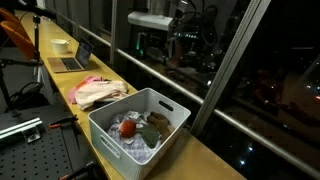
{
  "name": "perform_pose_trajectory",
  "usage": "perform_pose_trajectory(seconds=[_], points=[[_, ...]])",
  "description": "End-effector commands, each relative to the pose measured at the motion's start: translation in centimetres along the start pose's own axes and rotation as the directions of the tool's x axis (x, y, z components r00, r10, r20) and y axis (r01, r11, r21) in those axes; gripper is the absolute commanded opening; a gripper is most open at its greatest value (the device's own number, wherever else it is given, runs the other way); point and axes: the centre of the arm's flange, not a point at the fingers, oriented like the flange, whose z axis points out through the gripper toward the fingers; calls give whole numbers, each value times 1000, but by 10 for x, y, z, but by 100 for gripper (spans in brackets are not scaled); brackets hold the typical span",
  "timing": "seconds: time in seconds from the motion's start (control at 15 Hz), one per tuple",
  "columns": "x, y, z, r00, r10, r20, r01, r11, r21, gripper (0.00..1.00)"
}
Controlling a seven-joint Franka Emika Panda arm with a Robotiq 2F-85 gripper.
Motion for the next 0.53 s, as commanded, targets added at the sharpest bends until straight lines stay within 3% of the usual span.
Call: perform_pose_trajectory(seconds=[0.0,0.47], points=[[20,43,50,999,-30,14,30,999,-13,100],[44,93,142,998,-52,36,51,998,24,100]])
